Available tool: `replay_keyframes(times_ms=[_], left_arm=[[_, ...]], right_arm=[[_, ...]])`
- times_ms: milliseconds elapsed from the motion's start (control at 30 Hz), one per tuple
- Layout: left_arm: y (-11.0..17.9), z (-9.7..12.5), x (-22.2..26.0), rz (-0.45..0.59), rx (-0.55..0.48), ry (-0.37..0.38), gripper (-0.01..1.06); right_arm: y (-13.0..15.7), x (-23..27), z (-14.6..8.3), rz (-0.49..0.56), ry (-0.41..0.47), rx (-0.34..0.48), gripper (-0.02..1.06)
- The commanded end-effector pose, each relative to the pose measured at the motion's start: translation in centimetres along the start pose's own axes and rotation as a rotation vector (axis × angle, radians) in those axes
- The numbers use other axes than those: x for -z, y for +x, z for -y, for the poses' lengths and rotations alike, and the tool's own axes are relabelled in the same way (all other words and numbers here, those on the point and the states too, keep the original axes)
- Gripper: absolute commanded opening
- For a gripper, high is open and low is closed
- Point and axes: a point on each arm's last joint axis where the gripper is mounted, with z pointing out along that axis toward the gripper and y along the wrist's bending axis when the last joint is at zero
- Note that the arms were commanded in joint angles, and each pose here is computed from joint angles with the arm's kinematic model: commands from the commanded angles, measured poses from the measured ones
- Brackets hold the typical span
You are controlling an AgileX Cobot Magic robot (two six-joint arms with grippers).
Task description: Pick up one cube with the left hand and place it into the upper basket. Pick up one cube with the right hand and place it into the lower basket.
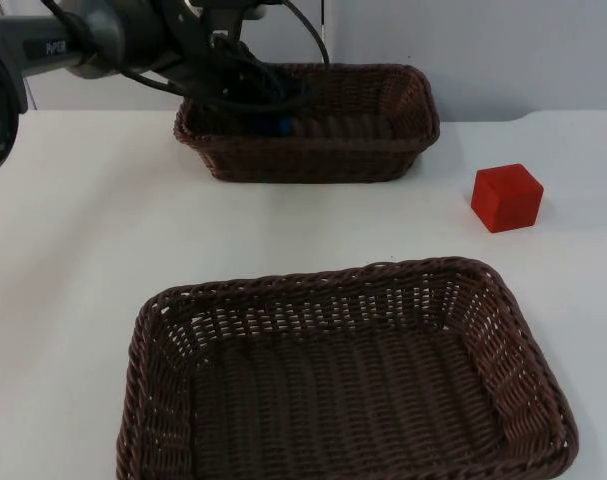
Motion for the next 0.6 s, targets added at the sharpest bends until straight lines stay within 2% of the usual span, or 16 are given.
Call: replay_keyframes(times_ms=[0,133,400,467,567], left_arm=[[-0.27,-0.04,0.13,0.009,-0.002,-0.005,0.12],[-0.23,-0.05,0.13,0.004,-0.005,-0.005,0.17],[0.05,0.06,0.13,-0.027,-0.005,0.007,0.19],[0.13,0.09,0.14,-0.036,-0.005,0.010,0.30],[0.13,0.12,0.14,-0.036,0.001,0.013,0.55]], right_arm=[[0.01,0.02,0.04,0.007,0.011,0.000,1.05],[0.01,0.02,0.04,0.007,0.011,0.000,1.05],[0.01,0.02,0.04,0.007,0.011,0.000,1.05],[0.01,0.02,0.04,0.007,0.011,0.000,1.05],[0.01,0.02,0.04,0.007,0.011,0.000,1.05]])
